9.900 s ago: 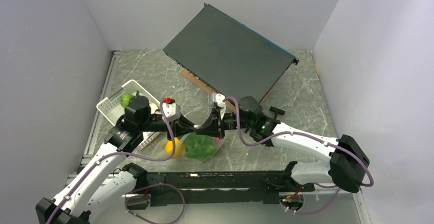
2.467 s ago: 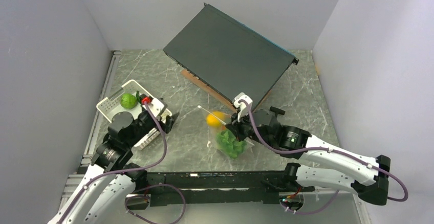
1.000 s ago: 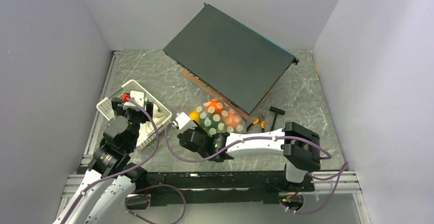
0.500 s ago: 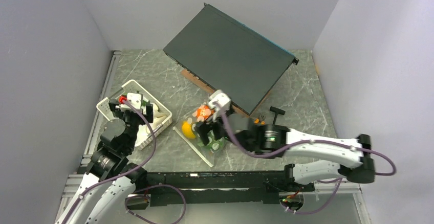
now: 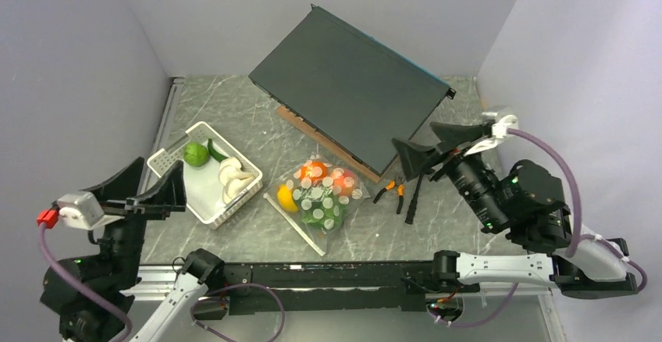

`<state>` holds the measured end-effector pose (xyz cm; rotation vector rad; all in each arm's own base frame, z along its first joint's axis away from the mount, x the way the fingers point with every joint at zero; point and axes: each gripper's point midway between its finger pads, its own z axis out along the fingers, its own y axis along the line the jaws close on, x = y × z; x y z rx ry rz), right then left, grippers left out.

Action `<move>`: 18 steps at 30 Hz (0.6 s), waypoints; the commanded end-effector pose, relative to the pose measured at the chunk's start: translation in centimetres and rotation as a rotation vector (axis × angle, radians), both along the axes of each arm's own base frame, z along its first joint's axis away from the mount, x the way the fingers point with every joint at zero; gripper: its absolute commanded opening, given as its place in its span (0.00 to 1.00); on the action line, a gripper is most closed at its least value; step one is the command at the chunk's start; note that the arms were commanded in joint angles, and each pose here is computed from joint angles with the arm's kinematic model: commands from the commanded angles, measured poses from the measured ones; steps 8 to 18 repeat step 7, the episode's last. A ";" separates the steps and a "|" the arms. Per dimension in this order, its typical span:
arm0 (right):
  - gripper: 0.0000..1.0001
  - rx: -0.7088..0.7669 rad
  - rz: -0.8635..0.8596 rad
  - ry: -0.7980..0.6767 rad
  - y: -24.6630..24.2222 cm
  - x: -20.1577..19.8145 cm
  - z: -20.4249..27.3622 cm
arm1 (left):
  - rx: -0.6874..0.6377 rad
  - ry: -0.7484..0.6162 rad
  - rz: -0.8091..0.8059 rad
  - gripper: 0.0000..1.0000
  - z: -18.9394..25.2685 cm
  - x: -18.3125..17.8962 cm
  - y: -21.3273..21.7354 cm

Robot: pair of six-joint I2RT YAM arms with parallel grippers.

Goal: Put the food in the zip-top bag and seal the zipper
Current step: Reset both arms

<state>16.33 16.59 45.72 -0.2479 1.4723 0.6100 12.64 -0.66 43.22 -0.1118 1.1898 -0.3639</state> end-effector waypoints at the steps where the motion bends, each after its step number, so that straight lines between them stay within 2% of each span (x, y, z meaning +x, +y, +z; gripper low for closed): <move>1: 1.00 -0.016 -0.117 -0.014 -1.6 1.2 0.8 | -0.022 0.017 -0.002 0.95 0.2 -0.9 0.5; 6: 1.00 -0.028 -0.180 -0.016 -1.3 1.9 -0.5 | -0.041 0.007 0.020 0.96 0.5 -1.9 1.5; 18: 1.00 -0.049 -0.179 -0.008 -1.0 2.0 -0.8 | -0.047 -0.001 0.020 0.96 0.6 -2.1 1.6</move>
